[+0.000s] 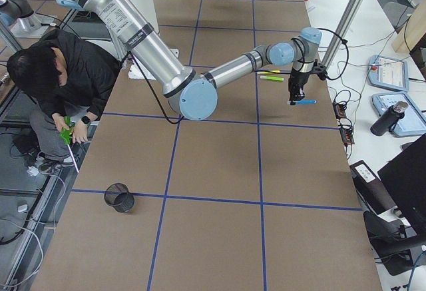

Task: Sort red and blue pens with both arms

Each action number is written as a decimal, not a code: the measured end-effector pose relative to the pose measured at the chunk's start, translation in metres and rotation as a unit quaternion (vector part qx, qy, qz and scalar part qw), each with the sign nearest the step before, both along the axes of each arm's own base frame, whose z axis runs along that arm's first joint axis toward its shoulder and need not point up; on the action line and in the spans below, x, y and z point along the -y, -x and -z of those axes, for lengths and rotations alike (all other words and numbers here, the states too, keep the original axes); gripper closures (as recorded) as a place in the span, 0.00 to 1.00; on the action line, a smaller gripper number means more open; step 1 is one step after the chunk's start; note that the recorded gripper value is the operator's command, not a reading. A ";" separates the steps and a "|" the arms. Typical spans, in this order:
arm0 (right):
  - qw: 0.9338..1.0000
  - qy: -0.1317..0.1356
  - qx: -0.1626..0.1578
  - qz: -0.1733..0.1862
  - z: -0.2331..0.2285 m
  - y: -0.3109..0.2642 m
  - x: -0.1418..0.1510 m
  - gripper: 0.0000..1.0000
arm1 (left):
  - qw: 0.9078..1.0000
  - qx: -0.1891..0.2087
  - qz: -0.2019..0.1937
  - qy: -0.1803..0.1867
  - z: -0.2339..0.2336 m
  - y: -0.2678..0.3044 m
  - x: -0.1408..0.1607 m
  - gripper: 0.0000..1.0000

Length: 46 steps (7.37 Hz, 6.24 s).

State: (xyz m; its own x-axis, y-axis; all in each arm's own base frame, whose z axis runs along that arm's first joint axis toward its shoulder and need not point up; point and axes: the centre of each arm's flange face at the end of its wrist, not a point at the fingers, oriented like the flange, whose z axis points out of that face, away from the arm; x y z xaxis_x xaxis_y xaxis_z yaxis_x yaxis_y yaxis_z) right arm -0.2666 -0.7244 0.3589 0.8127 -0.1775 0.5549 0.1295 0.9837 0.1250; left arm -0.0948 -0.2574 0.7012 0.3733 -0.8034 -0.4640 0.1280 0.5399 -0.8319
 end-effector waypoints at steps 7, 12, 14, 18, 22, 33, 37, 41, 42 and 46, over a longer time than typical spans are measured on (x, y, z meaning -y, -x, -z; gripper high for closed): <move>0.998 0.026 -0.002 0.063 -0.068 -0.157 -0.072 1.00 | 0.987 -0.043 0.086 0.126 -0.023 0.009 -0.091 1.00; 0.984 0.070 -0.086 0.141 -0.122 -0.236 -0.114 1.00 | 0.978 -0.065 0.105 0.171 -0.019 0.002 -0.109 1.00; 0.976 0.108 -0.110 0.157 -0.132 -0.252 -0.135 1.00 | 0.973 -0.073 0.110 0.190 -0.022 0.000 -0.114 1.00; 0.971 0.134 -0.109 0.167 -0.148 -0.291 -0.187 1.00 | 0.964 -0.086 0.124 0.219 -0.043 -0.005 -0.124 1.00; 0.972 0.143 -0.106 0.156 -0.160 -0.309 -0.209 1.00 | 0.958 -0.092 0.128 0.239 -0.059 -0.009 -0.132 0.01; 0.955 0.276 -0.017 0.104 -0.286 -0.357 -0.358 1.00 | 0.988 -0.062 0.133 0.052 0.031 0.030 -0.014 0.00; 0.931 0.352 0.020 0.090 -0.339 -0.352 -0.444 1.00 | 0.988 -0.012 0.132 -0.076 0.093 0.056 0.062 0.00; 0.906 0.413 0.060 0.071 -0.363 -0.356 -0.513 1.00 | 0.967 0.080 0.085 -0.225 0.119 0.067 0.099 0.00; 0.900 0.424 0.072 0.075 -0.363 -0.359 -0.523 1.00 | 0.964 0.085 0.083 -0.236 0.121 0.067 0.101 0.00; 0.854 0.493 0.138 0.091 -0.354 -0.361 -0.559 1.00 | 0.958 0.091 0.080 -0.258 0.127 0.068 0.108 0.00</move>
